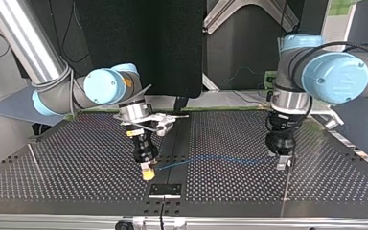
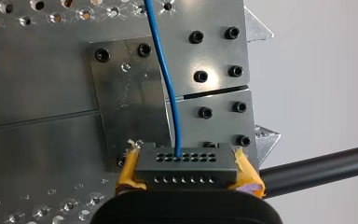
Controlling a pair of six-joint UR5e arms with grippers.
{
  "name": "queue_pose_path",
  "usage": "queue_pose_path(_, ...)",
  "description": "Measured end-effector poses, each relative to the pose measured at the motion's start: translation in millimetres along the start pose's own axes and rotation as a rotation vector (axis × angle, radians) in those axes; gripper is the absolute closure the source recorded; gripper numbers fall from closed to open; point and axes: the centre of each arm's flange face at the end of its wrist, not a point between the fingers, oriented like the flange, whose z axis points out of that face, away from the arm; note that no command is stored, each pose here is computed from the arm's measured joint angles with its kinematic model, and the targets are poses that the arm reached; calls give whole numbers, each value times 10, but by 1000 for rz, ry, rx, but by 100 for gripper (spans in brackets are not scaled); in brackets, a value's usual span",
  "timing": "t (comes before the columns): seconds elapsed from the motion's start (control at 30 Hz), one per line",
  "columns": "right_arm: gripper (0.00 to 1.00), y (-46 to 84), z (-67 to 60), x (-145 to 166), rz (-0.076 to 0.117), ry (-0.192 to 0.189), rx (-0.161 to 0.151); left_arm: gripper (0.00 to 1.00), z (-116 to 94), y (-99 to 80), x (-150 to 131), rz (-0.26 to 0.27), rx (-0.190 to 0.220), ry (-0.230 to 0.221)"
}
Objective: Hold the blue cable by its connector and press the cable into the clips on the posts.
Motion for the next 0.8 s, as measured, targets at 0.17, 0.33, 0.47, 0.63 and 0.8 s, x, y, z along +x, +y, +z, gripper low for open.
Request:
queue_pose_path(0.17, 100, -5, -2, -3, 0, -1, 1, 0, 136, -50, 8, -16, -4, -16)
queue_pose_path(0.33, 100, -8, -2, -2, 0, 0, 1, 0, 207, -81, -47, -42, -8, -55)
queue_pose_path(0.47, 100, -8, -2, -1, 0, 0, 1, 0, 268, -89, 1, -47, -10, -56)
queue_pose_path(0.63, 100, -9, -3, -2, 0, -1, 1, 0, 301, -99, 38, -48, -8, -55)
queue_pose_path(0.8, 100, -9, -2, -2, 0, -1, 1, 0, 310, -96, 41, -50, -11, -57)
